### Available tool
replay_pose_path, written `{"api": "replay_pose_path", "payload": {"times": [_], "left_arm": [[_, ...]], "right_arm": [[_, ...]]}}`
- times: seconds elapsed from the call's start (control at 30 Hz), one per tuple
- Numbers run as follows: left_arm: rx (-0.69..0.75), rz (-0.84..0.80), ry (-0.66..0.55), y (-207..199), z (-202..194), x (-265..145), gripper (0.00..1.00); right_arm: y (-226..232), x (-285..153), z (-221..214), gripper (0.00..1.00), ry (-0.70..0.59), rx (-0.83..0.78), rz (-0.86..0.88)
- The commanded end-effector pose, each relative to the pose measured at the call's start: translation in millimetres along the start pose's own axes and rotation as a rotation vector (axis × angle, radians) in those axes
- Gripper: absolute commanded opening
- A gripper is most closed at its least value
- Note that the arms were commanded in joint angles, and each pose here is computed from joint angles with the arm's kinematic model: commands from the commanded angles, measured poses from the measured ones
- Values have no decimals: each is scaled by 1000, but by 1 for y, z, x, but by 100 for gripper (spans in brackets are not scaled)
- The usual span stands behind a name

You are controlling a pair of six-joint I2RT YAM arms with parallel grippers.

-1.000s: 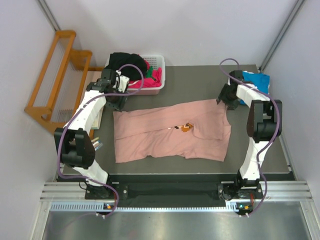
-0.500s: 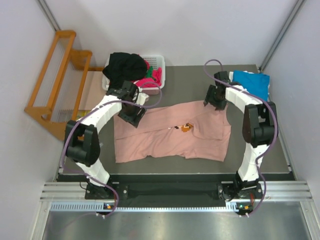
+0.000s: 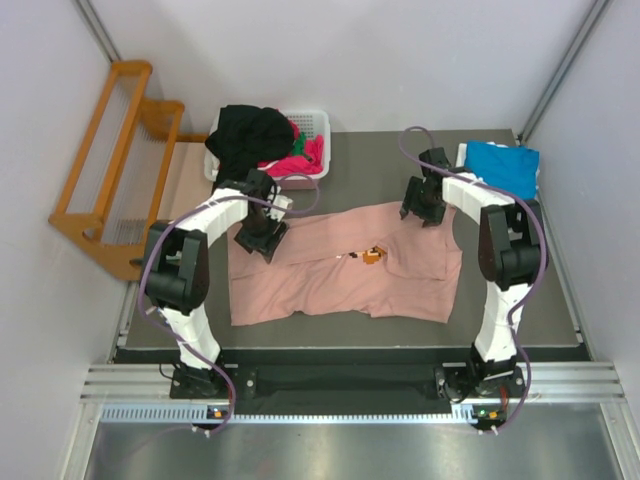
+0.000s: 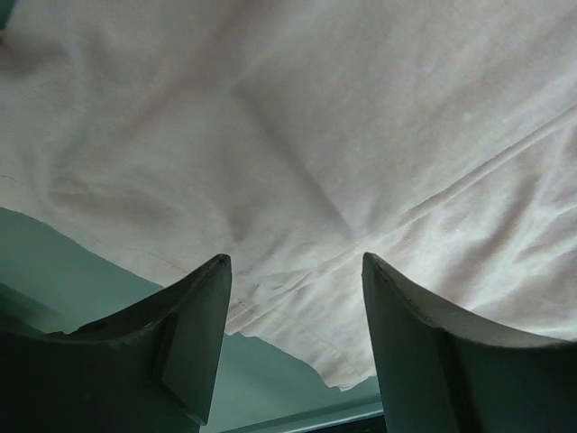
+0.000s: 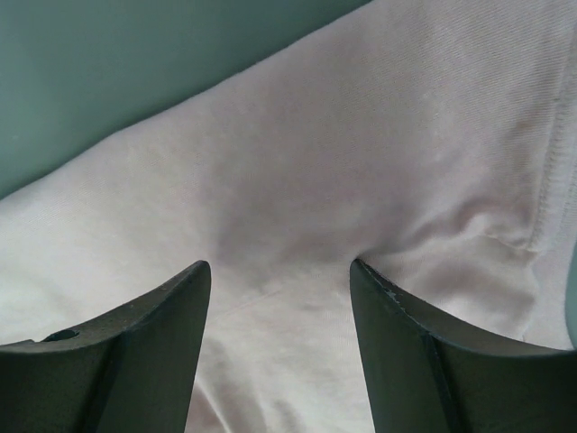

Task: Fold and stack the t-shirts
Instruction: Fold the tshirt

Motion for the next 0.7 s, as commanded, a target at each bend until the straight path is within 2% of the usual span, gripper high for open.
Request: {"api": "replay_pose_path", "payload": {"times": [0.0, 0.23, 0.67], "left_arm": [[-24, 8, -93, 6, 18, -11, 64], [-123, 0, -108, 37, 21, -6, 64], [-139, 42, -60, 45, 27, 27, 63]], "right_arm": [[-3, 8, 7, 63, -19, -7, -8], [-8, 12, 5, 63, -5, 8, -9], [-20, 22, 8, 63, 26, 85, 6]]}}
Point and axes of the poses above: each gripper's point midway between its finger pads, its own x axis out along the fingers, its own y axis along the line the jaws close on, z = x × y, the point moved 10 cm from there along -x, back along the fingers, and after that the axes turned 13 degrees about -x, right-handed, at the moved point
